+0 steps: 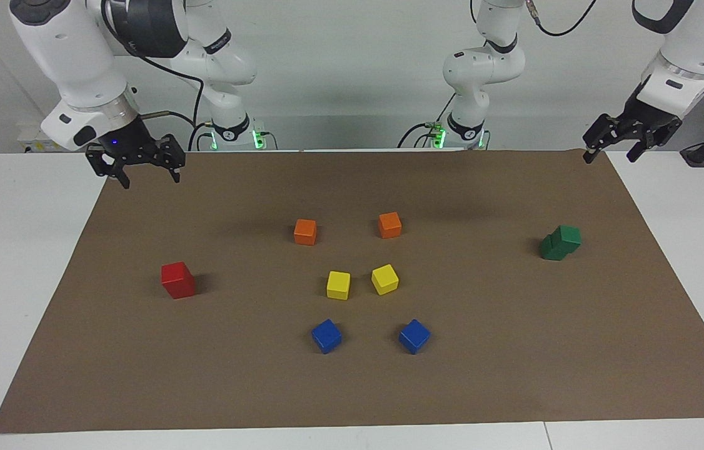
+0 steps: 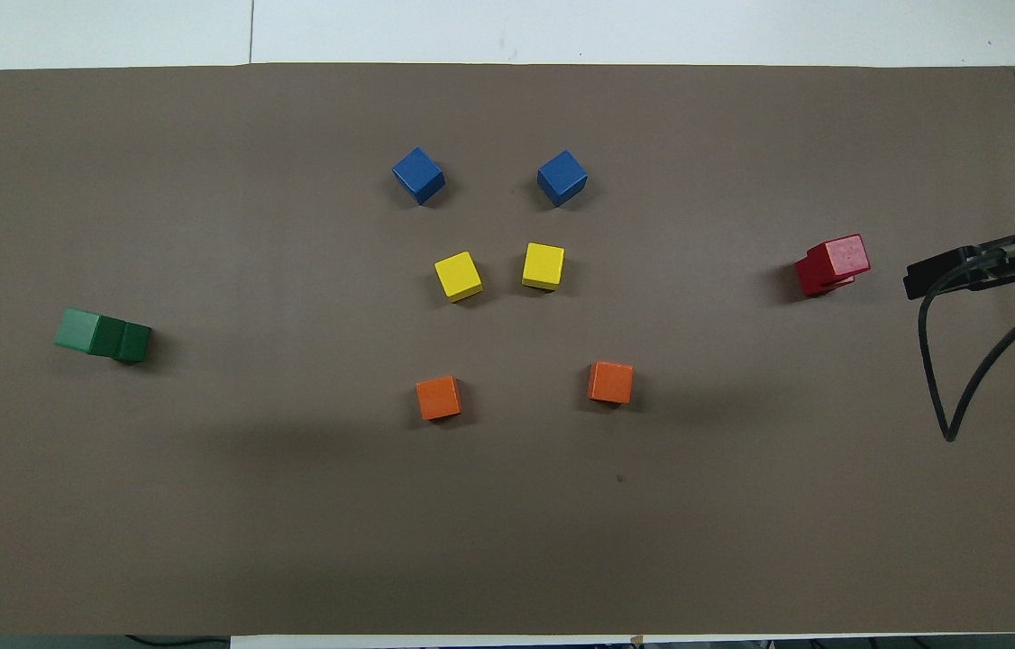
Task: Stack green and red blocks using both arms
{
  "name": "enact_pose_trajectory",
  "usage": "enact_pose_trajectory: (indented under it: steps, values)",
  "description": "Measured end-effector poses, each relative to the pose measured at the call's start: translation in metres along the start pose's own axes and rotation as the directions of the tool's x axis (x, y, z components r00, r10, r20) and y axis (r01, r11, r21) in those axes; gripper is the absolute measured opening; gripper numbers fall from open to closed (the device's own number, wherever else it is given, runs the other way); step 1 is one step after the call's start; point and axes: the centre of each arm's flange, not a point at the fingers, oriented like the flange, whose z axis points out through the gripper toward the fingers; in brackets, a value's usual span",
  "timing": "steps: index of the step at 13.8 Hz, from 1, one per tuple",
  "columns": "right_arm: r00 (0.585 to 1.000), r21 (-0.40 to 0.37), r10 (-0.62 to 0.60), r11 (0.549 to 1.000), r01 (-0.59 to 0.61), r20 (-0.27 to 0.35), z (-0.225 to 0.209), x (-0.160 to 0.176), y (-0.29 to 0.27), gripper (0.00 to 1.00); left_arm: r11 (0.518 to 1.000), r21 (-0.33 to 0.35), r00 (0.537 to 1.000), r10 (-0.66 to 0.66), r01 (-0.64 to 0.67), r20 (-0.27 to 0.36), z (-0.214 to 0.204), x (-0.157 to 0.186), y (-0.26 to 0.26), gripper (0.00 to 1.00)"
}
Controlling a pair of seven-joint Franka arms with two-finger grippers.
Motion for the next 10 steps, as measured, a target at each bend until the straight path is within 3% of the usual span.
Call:
enact_pose_trajectory:
  steps: [10]
  values:
    - [1.000, 0.000, 0.003, 1.000, -0.003, 0.000, 0.000, 0.000, 0.000, 1.00, 0.999, 0.007, 0.999, 0.043, -0.044, 0.019, 0.007, -0.008, 0.024, 1.00]
